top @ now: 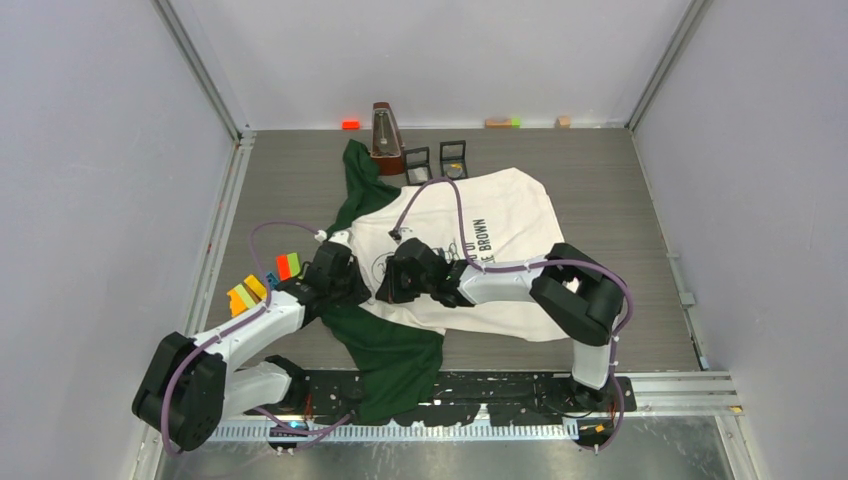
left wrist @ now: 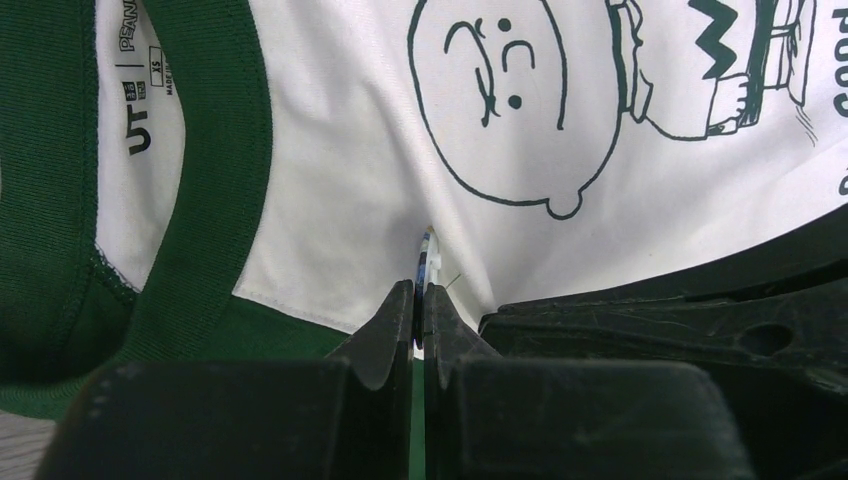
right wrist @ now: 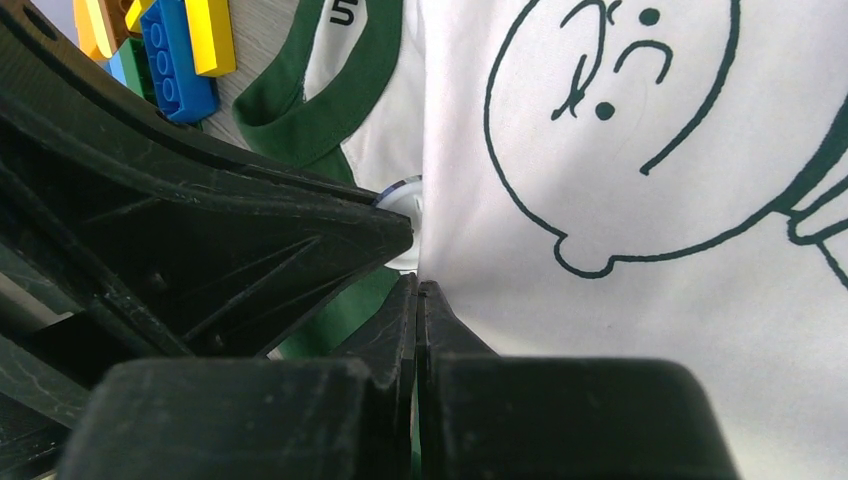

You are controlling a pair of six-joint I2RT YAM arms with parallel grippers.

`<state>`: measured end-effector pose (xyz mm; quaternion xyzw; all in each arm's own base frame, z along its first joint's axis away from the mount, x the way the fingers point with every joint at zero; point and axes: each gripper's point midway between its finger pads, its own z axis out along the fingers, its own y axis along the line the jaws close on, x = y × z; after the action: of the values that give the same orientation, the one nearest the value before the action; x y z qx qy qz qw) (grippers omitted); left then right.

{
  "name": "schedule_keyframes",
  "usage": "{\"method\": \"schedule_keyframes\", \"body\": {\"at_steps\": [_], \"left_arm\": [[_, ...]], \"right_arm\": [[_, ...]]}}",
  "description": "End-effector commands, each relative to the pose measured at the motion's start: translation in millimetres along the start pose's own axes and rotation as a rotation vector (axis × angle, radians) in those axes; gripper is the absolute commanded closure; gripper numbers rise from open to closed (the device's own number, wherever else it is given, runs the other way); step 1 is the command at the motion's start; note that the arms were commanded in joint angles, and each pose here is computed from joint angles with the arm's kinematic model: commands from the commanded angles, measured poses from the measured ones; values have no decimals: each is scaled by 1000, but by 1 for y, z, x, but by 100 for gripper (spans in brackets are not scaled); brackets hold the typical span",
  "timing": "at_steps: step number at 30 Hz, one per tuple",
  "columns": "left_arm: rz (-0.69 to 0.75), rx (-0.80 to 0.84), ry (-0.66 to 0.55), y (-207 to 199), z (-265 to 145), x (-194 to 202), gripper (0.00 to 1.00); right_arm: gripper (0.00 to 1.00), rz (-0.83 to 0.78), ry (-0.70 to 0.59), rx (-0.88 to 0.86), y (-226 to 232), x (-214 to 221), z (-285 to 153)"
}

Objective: Pin the brooch onto the clothing

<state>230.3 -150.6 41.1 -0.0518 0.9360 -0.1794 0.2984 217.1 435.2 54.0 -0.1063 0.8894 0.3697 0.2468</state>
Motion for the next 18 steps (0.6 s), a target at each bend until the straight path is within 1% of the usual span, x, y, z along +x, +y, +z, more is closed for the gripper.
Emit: {"method": "schedule_keyframes", "body": {"at_steps": [1, 9, 18], "left_arm": [[-5, 6, -41, -4, 1, -10, 100], [-30, 19, -54, -6, 3, -10, 100], [-77, 39, -108, -5, -1, -11, 100]], "right_arm": [[99, -23, -1, -85, 26, -8, 3], [99, -29, 54, -81, 23, 4, 7], [99, -22, 84, -88, 21, 13, 7]]}}
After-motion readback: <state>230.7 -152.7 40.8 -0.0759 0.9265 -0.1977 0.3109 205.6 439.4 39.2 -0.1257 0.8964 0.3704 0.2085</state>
